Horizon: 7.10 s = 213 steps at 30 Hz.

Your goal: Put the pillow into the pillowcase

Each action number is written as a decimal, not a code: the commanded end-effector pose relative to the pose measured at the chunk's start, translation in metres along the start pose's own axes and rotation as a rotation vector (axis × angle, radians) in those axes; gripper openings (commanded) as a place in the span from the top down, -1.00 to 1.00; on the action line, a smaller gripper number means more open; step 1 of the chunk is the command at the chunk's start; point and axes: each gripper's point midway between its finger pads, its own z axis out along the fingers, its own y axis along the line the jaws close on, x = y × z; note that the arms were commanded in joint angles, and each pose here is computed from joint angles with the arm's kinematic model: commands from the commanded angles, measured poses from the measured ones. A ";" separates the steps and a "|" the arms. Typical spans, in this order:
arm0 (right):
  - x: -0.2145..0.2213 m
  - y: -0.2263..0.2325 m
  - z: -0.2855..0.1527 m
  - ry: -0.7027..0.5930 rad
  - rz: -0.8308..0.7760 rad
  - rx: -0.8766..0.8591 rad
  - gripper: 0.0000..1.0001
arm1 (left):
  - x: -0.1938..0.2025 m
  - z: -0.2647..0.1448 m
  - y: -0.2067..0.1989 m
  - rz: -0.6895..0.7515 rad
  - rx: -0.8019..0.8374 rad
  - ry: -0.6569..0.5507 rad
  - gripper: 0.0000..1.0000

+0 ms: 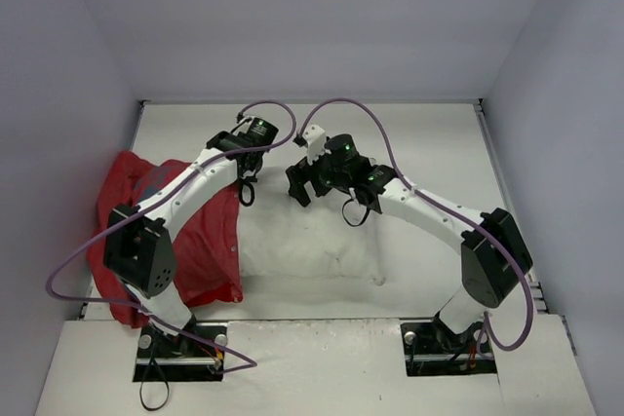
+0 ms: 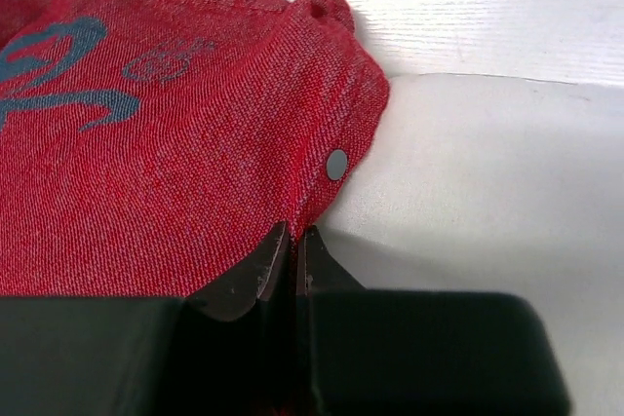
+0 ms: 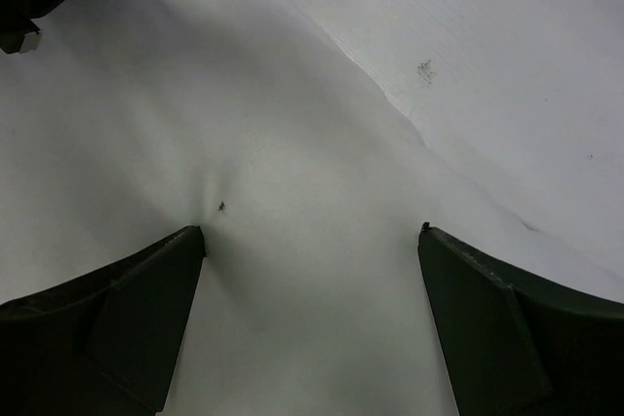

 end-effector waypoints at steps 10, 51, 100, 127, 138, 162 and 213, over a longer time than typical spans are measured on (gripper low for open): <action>-0.002 0.036 0.041 -0.020 -0.006 -0.265 -0.46 | -0.052 -0.089 -0.070 -0.036 0.544 -0.179 1.00; -0.032 -0.066 -0.097 -0.186 0.156 0.221 -0.77 | -0.013 -0.152 -0.080 -0.187 0.669 -0.232 -0.39; 0.018 -0.018 -0.053 -0.082 0.396 0.148 1.00 | -0.057 -0.095 -0.132 0.125 0.378 -0.397 -0.41; -0.013 0.007 -0.031 -0.226 0.502 -0.011 1.00 | -0.074 -0.292 -0.202 0.056 1.397 -0.382 1.00; -0.005 -0.007 -0.022 -0.243 0.509 0.063 1.00 | -0.042 -0.168 -0.134 -0.045 0.906 -0.275 0.17; 0.005 0.007 -0.080 -0.132 0.198 0.001 -0.41 | 0.061 -0.106 -0.057 -0.063 0.549 -0.185 -0.40; 0.013 -0.100 -0.064 -0.109 0.404 0.264 -0.36 | -0.089 -0.082 -0.134 -0.030 0.422 -0.154 -0.51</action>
